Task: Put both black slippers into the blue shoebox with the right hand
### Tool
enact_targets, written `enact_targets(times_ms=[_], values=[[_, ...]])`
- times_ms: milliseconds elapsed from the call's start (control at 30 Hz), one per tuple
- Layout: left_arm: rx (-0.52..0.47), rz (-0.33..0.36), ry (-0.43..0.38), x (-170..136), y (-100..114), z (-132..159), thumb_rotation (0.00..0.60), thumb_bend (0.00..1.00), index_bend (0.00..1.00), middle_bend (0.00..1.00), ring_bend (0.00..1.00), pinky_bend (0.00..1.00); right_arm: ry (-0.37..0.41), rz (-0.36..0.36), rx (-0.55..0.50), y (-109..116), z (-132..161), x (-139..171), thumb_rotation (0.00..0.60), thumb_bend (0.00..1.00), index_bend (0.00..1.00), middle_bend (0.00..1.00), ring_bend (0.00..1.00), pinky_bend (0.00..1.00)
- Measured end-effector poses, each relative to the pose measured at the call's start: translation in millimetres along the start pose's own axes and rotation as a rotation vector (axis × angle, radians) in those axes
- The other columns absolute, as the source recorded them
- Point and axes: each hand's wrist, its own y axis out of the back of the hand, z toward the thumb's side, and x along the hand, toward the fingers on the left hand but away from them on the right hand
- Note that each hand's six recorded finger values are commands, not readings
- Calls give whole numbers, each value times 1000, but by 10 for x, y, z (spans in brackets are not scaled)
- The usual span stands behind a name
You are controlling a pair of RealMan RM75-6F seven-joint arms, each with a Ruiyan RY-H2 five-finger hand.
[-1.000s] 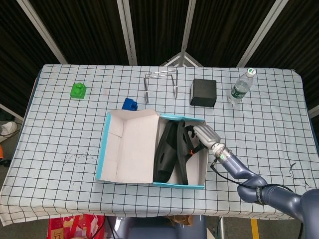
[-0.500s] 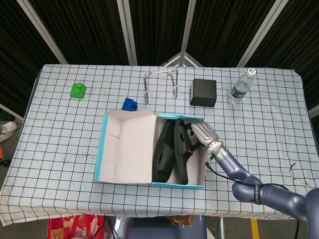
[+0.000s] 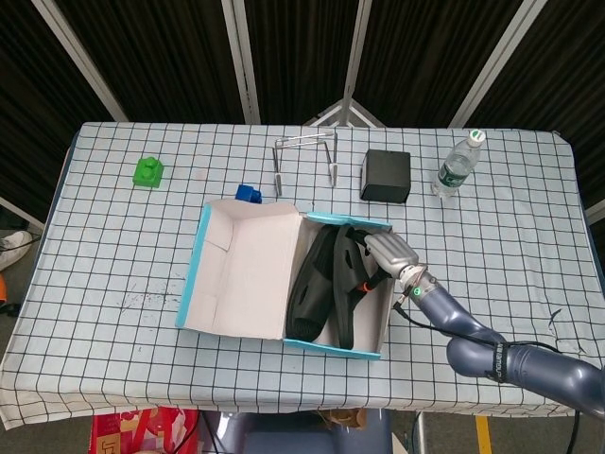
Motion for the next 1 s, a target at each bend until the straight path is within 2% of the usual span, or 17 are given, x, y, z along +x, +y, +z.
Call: enact_targets(times_ms=[167, 667, 1000], values=[[1, -2, 1, -2, 0, -1, 600, 707, 160, 1, 0, 23, -17, 53, 21, 9, 9, 26, 600, 117, 107, 106, 342, 427], [-2, -15, 3, -7, -8, -1, 600, 706, 159, 0, 0, 23, -56, 111, 15, 234, 58, 160, 600, 116, 107, 106, 347, 427], [-7, -11, 4, -14, 11, -7, 600, 706, 162, 0, 0, 23, -31, 154, -114, 188, 136, 145, 600, 116, 107, 106, 351, 484]])
